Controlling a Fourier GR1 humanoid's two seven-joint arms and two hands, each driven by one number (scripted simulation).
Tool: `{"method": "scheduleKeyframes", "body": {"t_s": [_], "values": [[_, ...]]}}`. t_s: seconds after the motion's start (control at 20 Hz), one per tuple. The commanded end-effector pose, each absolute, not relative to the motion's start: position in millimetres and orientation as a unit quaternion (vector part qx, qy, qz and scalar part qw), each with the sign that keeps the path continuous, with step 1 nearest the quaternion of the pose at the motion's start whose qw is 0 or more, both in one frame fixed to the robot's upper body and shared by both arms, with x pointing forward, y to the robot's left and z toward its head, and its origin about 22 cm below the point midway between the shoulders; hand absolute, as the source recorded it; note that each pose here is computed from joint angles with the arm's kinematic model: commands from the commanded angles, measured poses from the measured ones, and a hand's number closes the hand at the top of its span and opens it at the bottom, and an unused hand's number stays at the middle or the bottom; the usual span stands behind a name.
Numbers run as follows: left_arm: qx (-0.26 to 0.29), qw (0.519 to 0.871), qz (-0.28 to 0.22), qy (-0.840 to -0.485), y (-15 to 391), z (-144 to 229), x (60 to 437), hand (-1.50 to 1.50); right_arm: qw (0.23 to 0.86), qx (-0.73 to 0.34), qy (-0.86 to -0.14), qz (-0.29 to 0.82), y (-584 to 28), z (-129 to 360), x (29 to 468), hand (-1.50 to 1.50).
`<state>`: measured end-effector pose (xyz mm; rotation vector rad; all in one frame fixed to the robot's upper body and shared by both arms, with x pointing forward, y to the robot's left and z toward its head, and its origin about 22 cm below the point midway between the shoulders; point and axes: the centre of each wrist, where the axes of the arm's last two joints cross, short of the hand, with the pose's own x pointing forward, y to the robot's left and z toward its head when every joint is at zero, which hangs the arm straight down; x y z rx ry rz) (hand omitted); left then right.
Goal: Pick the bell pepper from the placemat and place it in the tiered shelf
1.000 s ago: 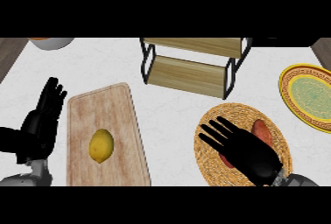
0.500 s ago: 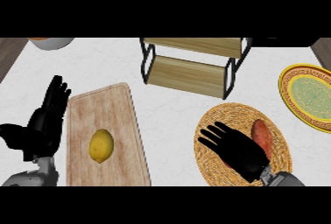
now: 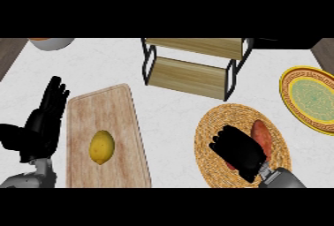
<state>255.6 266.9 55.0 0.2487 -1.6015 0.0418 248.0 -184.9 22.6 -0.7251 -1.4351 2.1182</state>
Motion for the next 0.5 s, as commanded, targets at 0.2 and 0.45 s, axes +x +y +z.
{"method": "scheduleKeyframes", "body": {"t_s": [0.2, 0.45], "values": [[0.126, 0.687, 0.03, -0.715, 274, 54, 252, 0.0, 0.579, -0.351, -0.428, 0.599, -141, -7, 241, 1.5], [0.104, 0.681, 0.017, -0.724, 268, 57, 255, 0.0, 0.643, -0.384, -0.435, 0.499, -126, 23, 242, 1.5]]}}
